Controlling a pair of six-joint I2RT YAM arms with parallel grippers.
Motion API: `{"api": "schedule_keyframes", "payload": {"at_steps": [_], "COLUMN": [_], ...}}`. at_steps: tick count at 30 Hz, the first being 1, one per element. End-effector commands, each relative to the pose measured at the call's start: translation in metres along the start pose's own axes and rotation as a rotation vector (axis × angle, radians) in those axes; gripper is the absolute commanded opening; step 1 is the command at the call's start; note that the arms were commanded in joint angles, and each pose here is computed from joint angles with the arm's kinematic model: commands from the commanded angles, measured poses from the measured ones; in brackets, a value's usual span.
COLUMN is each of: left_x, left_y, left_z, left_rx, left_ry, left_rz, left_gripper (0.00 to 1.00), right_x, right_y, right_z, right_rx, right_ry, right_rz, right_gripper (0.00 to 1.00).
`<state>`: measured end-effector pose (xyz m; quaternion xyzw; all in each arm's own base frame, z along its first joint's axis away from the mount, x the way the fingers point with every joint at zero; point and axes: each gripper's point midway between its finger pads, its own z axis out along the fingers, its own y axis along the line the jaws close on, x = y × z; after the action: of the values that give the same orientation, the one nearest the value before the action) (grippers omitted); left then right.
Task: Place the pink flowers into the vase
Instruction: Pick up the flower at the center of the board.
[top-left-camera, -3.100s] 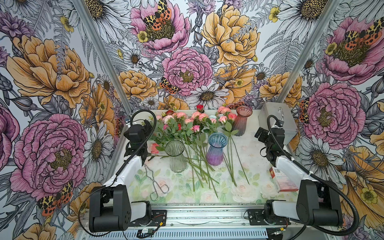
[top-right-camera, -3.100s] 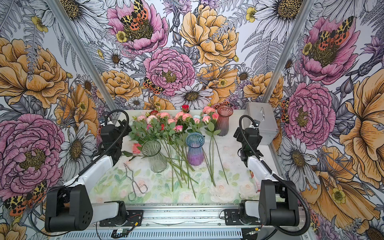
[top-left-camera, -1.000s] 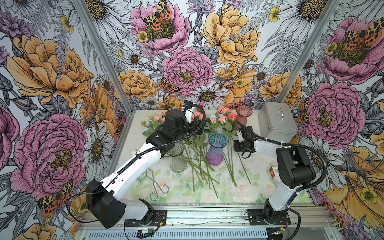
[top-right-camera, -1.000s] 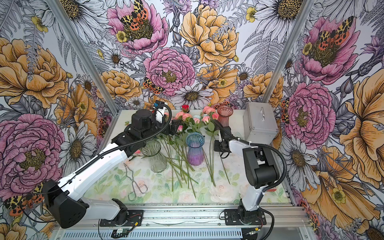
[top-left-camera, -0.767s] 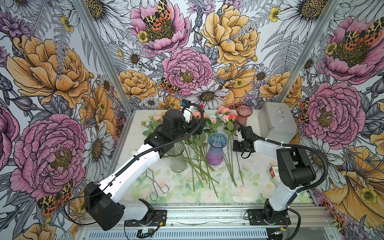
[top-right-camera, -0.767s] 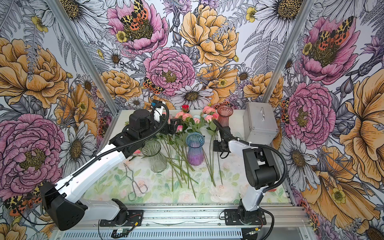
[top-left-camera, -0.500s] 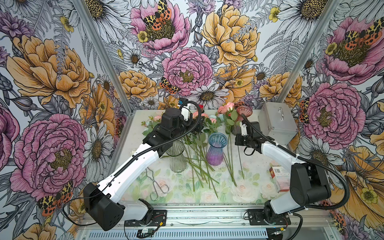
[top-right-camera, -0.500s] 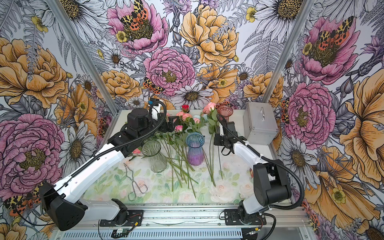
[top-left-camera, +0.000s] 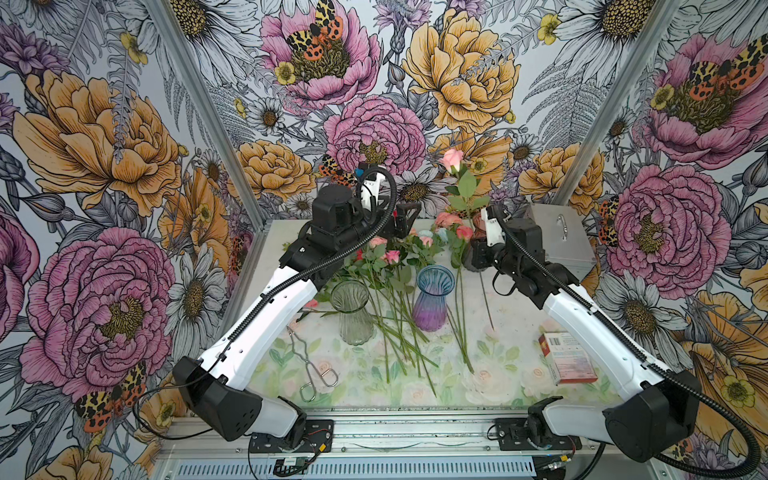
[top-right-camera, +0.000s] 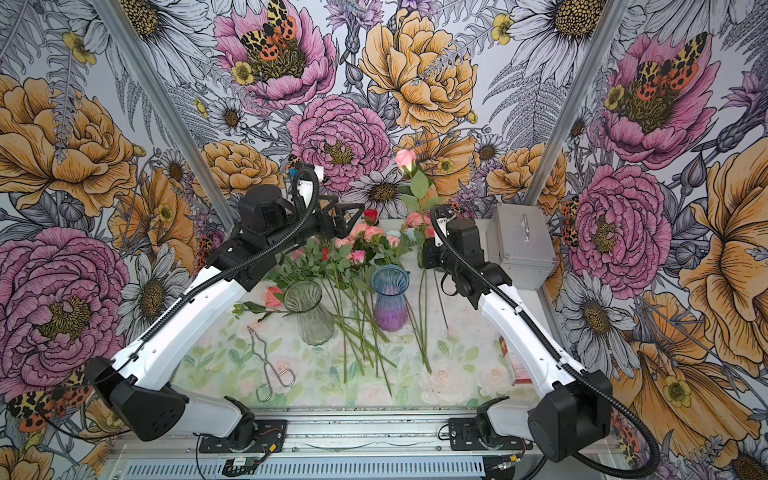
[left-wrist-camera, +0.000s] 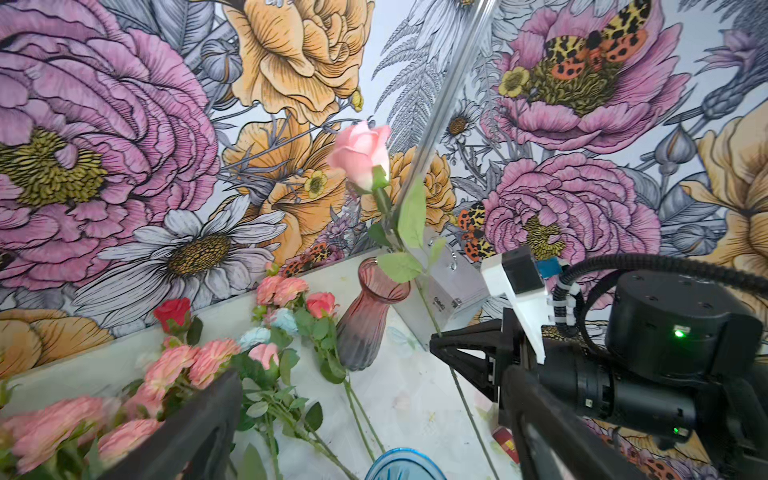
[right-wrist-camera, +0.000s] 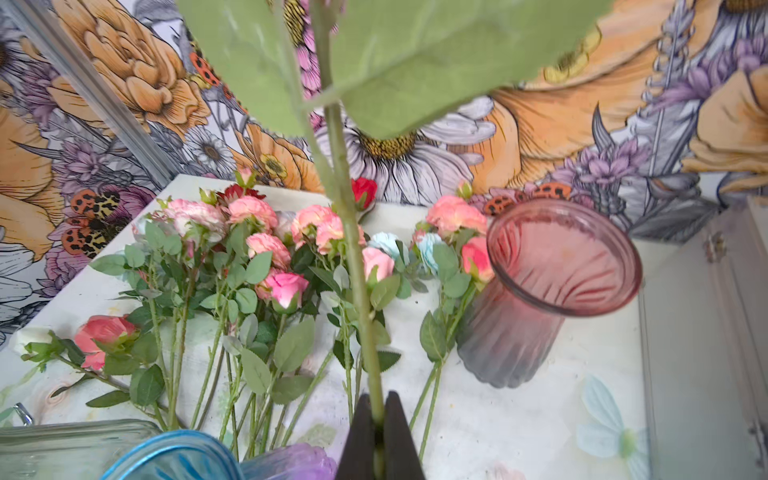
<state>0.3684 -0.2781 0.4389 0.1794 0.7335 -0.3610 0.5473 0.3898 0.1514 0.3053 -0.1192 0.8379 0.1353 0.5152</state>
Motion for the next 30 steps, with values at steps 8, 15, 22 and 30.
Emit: {"api": "schedule_keyframes", "payload": {"at_steps": [8, 15, 22, 30], "left_x": [-0.014, -0.011, -0.004, -0.009], "left_y": [-0.023, -0.039, -0.039, -0.035], "left_z": [0.04, 0.049, 0.056, 0.064], "left_rx": [0.214, 0.312, 0.329, 0.315], "left_ry": [0.039, 0.008, 0.01, -0.026], "left_rz": [-0.097, -0.135, -0.146, -0.138], "left_gripper": [0.92, 0.87, 0.86, 0.76], "right_x": [-0.084, -0.106, -0.111, -0.11], "right_y": [0.041, 0.064, 0.083, 0.098], "right_z": [-0.029, -0.028, -0.025, -0.019], "right_rx": [-0.121, -0.199, -0.256, -0.302], "right_ry": [-0.227, -0.282, -0.304, -0.297], "right_rz": [-0.08, -0.088, -0.109, -0.115], "right_gripper": [0.0, 0.0, 0.0, 0.0]}}
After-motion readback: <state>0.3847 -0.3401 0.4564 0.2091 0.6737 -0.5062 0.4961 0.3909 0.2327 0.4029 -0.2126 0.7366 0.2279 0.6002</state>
